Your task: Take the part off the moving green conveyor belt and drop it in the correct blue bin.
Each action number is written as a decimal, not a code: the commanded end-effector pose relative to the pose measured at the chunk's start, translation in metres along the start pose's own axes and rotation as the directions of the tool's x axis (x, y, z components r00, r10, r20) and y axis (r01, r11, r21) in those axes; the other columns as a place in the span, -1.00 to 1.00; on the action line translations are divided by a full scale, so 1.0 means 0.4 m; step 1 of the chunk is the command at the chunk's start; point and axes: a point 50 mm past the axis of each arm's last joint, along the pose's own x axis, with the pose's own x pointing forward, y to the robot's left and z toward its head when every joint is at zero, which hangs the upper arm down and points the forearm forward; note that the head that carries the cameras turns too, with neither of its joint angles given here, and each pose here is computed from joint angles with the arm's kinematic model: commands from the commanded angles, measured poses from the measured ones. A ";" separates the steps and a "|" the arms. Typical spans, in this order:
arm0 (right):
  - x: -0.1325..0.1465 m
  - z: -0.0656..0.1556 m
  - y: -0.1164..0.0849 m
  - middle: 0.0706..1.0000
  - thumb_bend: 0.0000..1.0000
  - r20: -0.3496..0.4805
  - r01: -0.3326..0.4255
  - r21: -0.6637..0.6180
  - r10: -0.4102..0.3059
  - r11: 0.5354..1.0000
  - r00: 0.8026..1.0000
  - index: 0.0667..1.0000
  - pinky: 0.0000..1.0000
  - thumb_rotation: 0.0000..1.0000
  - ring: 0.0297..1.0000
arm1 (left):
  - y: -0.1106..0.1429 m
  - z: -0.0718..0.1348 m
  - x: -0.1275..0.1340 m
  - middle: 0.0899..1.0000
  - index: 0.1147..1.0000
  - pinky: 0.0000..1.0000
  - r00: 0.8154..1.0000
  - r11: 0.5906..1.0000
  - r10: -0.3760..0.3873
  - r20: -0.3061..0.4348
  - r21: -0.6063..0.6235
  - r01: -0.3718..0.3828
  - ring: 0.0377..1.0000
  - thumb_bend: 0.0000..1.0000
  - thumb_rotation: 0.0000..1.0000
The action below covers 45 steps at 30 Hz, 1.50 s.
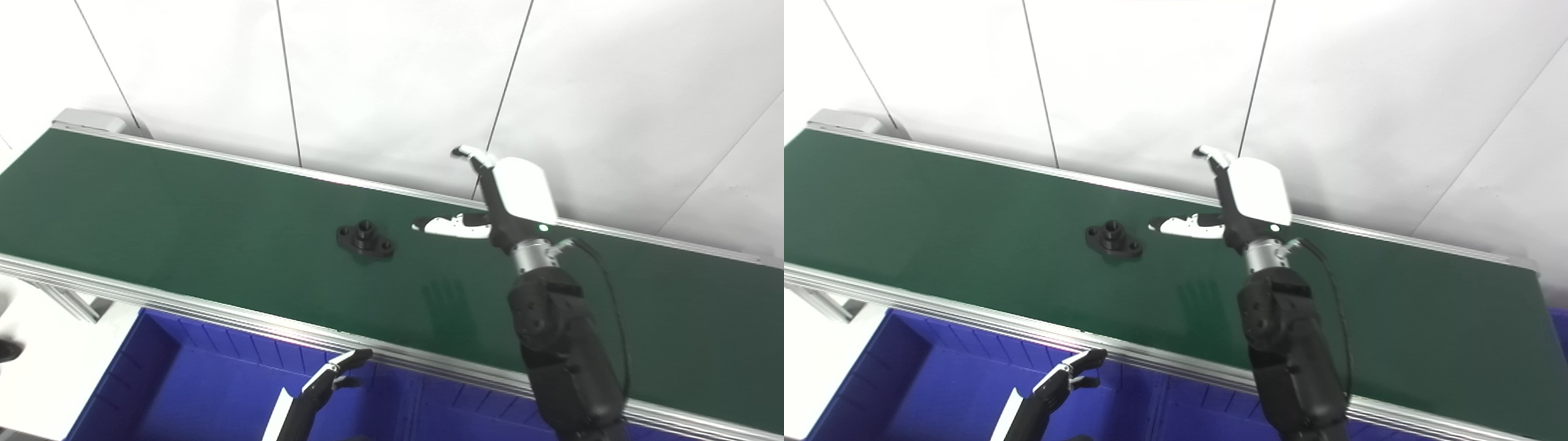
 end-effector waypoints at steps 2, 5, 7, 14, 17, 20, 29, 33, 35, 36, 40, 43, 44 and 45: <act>0.069 0.028 -0.034 0.63 0.97 0.007 0.054 -0.048 -0.054 0.997 0.999 0.60 0.65 0.33 0.60 | -0.003 0.024 0.002 0.68 0.57 0.50 0.998 1.000 -0.009 0.062 0.014 0.008 0.69 0.53 0.60; 0.102 0.039 -0.011 0.62 1.00 0.004 0.033 -0.068 -0.033 0.997 0.999 0.60 0.62 0.30 0.58 | -0.007 0.027 -0.001 0.70 0.58 0.54 0.998 1.000 -0.009 0.064 0.008 0.009 0.71 0.51 0.59; 0.121 0.048 0.004 0.62 1.00 0.005 0.005 -0.099 -0.005 0.995 1.000 0.62 0.60 0.30 0.58 | -0.011 0.027 -0.002 0.69 0.58 0.51 0.998 1.000 -0.009 0.067 0.012 0.008 0.70 0.48 0.58; 0.149 0.067 0.068 0.57 1.00 -0.004 -0.072 -0.160 0.072 0.985 0.997 0.61 0.45 0.23 0.52 | -0.029 0.037 -0.009 0.67 0.57 0.47 0.996 1.000 0.000 0.087 0.009 -0.001 0.67 0.47 0.59; 0.146 0.066 0.095 0.48 1.00 0.002 -0.086 -0.180 0.087 0.980 0.996 0.57 0.28 0.21 0.42 | -0.038 0.042 -0.012 0.69 0.57 0.49 0.996 1.000 -0.002 0.093 0.004 0.002 0.69 0.47 0.57; 0.145 0.065 0.115 0.47 1.00 -0.007 -0.116 -0.193 0.117 0.974 0.993 0.57 0.27 0.21 0.41 | -0.043 0.049 -0.013 0.69 0.56 0.49 0.995 1.000 -0.008 0.098 -0.006 0.008 0.70 0.48 0.54; 0.135 0.088 0.176 0.51 1.00 -0.025 -0.201 -0.215 0.200 0.956 0.979 0.58 0.25 0.23 0.41 | -0.061 0.070 -0.021 0.68 0.58 0.36 0.992 1.000 0.001 0.122 0.014 -0.002 0.64 0.44 0.60; 0.118 0.070 0.222 0.36 0.97 -0.047 -0.242 -0.265 0.239 0.933 0.970 0.48 0.12 0.14 0.24 | -0.065 0.081 -0.029 0.68 0.55 0.35 0.993 1.000 0.005 0.119 0.002 -0.005 0.62 0.47 0.58; 0.113 0.059 0.233 0.29 0.90 -0.057 -0.247 -0.290 0.241 0.925 0.969 0.46 0.00 0.10 0.14 | -0.065 0.085 -0.032 0.67 0.54 0.38 0.993 1.000 0.004 0.117 -0.001 -0.004 0.63 0.49 0.59; 0.112 0.053 0.238 0.18 0.81 -0.060 -0.248 -0.302 0.241 0.921 0.969 0.45 -0.12 0.11 0.01 | -0.064 0.086 -0.033 0.67 0.54 0.38 0.993 1.000 0.005 0.117 0.001 -0.005 0.63 0.50 0.59; 0.100 0.045 0.262 -0.33 0.43 -0.053 -0.235 -0.293 0.230 0.927 0.972 0.23 -0.61 0.17 -0.51 | -0.064 0.087 -0.034 0.68 0.54 0.41 0.995 1.000 0.008 0.104 -0.026 -0.005 0.64 0.48 0.54; 0.090 0.057 0.282 -0.48 0.21 -0.053 -0.220 -0.294 0.214 0.930 0.975 -0.17 -0.70 0.22 -0.61 | -0.065 0.090 -0.033 0.66 0.53 0.36 0.994 1.000 0.012 0.112 -0.017 -0.010 0.61 0.47 0.54; 0.085 0.060 0.289 -0.52 0.17 -0.052 -0.206 -0.291 0.199 0.934 0.979 -0.28 -0.72 0.12 -0.64 | -0.067 0.090 -0.033 0.65 0.52 0.35 0.994 1.000 0.017 0.109 -0.021 -0.014 0.61 0.48 0.54; 0.082 0.063 0.295 -0.57 0.15 -0.051 -0.195 -0.288 0.188 0.937 0.981 -0.37 -0.75 -0.05 -0.68 | -0.068 0.091 -0.034 0.65 0.51 0.35 0.994 1.000 0.020 0.107 -0.025 -0.017 0.61 0.49 0.52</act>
